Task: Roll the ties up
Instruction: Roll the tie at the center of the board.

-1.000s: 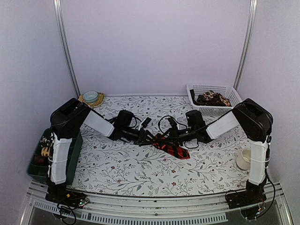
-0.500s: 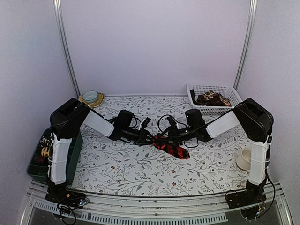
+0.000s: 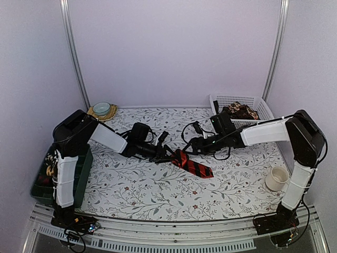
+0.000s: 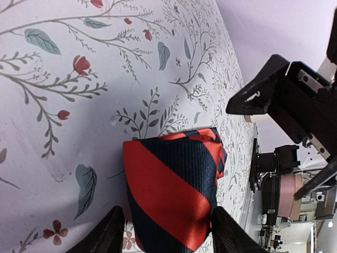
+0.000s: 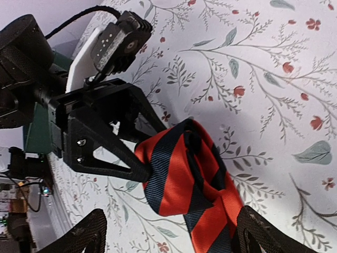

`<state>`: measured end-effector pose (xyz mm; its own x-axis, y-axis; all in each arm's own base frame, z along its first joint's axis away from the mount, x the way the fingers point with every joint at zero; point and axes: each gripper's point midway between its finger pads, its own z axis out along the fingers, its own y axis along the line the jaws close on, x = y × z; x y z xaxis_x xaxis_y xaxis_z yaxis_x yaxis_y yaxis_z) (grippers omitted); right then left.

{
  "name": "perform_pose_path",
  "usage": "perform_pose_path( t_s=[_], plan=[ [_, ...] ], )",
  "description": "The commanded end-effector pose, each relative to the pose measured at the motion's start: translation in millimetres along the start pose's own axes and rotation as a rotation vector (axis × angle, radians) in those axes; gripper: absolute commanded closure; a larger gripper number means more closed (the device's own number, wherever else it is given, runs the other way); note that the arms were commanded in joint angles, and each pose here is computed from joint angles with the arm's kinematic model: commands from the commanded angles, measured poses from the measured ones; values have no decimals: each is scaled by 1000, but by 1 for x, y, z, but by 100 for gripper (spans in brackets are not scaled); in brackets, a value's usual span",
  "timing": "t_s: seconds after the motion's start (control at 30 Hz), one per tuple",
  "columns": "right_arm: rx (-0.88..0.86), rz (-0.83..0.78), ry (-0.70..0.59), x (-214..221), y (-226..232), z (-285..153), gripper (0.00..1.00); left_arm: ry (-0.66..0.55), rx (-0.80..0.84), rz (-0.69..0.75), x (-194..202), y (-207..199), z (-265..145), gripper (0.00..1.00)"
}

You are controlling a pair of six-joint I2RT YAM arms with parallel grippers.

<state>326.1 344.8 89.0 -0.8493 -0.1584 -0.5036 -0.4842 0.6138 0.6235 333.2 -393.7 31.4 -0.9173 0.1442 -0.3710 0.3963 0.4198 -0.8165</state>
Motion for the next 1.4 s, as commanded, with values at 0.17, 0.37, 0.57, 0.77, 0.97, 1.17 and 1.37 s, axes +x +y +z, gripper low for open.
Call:
perform_pose_path(
  t_s=[0.17,0.37,0.57,0.77,0.97,1.17,1.37],
  plan=[
    [232,-378,-40,-15,-15,19,5,-2,36,-5,1,-3,0,40],
    [180,-515,-30,-9,1,39,0,-1,46,-6,1,-3,0,40],
    [198,-592,35,5,-12,60,0,2,51,-9,1,-2,2,39],
    [213,-609,82,15,-22,71,0,7,52,-17,2,1,3,40],
    [241,-618,102,19,-30,79,1,8,59,-18,2,0,3,40],
    [248,-614,107,22,-32,81,15,7,56,-26,2,3,3,40],
    [250,-616,112,26,-31,79,28,2,64,-36,4,5,3,34]
  ],
)
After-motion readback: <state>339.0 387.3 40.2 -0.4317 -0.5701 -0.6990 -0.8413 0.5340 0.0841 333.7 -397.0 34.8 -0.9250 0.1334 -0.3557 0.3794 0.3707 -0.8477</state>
